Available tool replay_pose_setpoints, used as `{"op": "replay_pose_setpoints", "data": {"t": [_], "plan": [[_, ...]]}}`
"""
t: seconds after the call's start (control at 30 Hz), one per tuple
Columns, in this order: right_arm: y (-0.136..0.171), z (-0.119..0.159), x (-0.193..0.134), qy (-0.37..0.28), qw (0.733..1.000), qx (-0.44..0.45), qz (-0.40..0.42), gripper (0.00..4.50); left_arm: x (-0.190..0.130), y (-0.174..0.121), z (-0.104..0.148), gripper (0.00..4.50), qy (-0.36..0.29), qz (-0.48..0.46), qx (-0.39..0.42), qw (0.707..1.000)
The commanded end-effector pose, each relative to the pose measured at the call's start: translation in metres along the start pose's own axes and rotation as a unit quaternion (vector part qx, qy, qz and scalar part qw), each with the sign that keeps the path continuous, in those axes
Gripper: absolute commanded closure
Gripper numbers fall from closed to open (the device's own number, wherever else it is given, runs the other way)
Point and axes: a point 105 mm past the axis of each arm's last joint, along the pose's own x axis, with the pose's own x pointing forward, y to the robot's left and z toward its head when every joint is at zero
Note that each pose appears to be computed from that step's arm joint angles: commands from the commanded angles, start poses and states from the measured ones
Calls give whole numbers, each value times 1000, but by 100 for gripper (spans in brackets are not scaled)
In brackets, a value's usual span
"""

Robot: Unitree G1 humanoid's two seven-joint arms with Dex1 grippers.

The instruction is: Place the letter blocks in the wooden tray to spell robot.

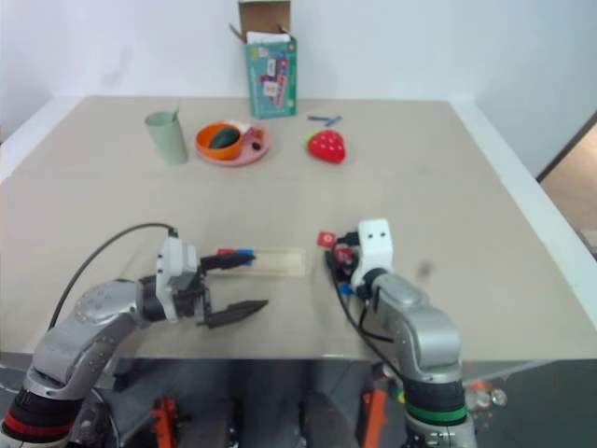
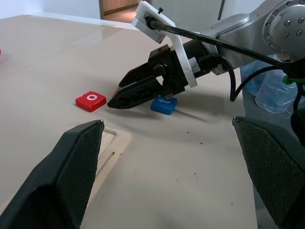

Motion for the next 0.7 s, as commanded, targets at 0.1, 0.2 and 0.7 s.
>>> {"op": "replay_pose_setpoints", "data": {"t": [0.1,0.2,0.7], "plan": [[-9,46,-20,-49,996,-45,65,5,0,-4,9,0,-8,-7,32,999],[-22,62,-20,-52,984,-90,143,5,-1,-1,9,0,-19,-4,25,1000],[-32,41,8,-20,880,-273,388,5,-5,8,1,0,4,22,28,999]]}}
